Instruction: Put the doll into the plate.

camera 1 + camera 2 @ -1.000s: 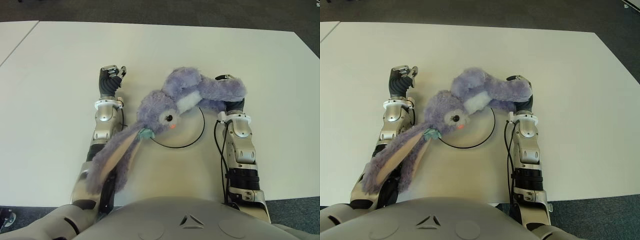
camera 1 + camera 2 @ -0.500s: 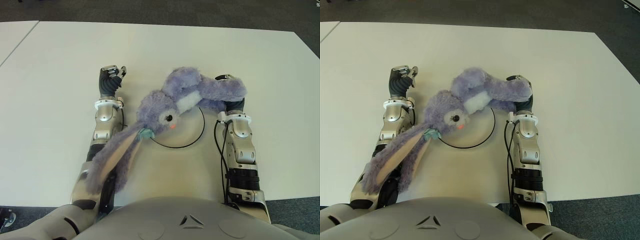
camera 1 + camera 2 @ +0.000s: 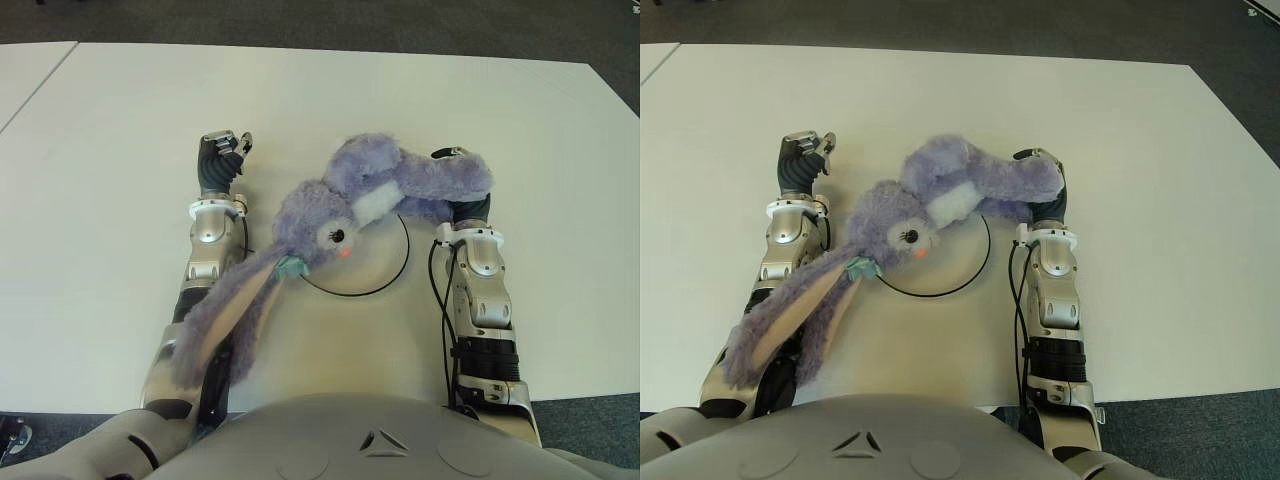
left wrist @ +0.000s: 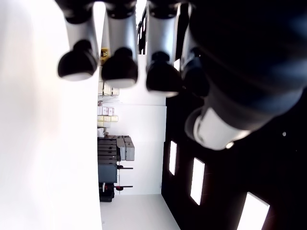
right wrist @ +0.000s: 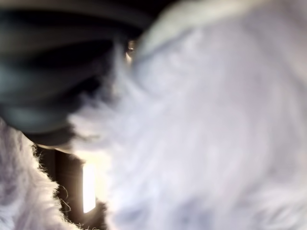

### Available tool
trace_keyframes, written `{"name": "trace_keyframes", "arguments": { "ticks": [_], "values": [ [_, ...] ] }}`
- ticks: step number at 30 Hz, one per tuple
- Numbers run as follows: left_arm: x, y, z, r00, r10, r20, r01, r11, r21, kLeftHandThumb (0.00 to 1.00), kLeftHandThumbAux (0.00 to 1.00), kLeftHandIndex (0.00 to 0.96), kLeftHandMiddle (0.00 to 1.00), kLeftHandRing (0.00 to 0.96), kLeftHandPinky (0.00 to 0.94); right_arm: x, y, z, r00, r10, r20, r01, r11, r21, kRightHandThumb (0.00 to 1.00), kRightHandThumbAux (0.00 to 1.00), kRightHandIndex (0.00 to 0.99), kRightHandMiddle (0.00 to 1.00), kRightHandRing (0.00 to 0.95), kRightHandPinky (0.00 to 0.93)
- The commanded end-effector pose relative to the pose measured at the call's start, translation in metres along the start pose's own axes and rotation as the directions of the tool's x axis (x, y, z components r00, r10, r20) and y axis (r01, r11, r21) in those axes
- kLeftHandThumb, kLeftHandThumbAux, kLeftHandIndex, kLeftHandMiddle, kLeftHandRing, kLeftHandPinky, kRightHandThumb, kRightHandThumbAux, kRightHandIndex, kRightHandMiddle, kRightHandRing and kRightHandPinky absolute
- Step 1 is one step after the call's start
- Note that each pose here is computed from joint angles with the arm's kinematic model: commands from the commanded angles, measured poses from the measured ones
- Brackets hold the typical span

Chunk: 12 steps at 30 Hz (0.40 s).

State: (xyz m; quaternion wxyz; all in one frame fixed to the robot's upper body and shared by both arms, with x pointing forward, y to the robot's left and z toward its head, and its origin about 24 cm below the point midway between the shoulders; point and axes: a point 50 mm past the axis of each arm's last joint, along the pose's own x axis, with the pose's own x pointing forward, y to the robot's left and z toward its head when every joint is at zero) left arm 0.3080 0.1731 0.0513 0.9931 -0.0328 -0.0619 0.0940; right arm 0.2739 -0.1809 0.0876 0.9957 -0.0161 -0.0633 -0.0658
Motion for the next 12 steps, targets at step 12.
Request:
{"name": "trace_keyframes", "arguments": {
  "ticks": [12],
  "values": [
    [-0.0224,0.0093,-0.0317,0.991,0.026,-0.128,-0.025,1.000,0.005,0.451,0.746,0.772,0.853,0.851,0.844,-0.0072,0.0011,-0.0060,1.000,-0.008,-0.021,0.008,1.000,0.024,0.720,0.714,0.441,0.890,0.888,0.897]
  ]
}}
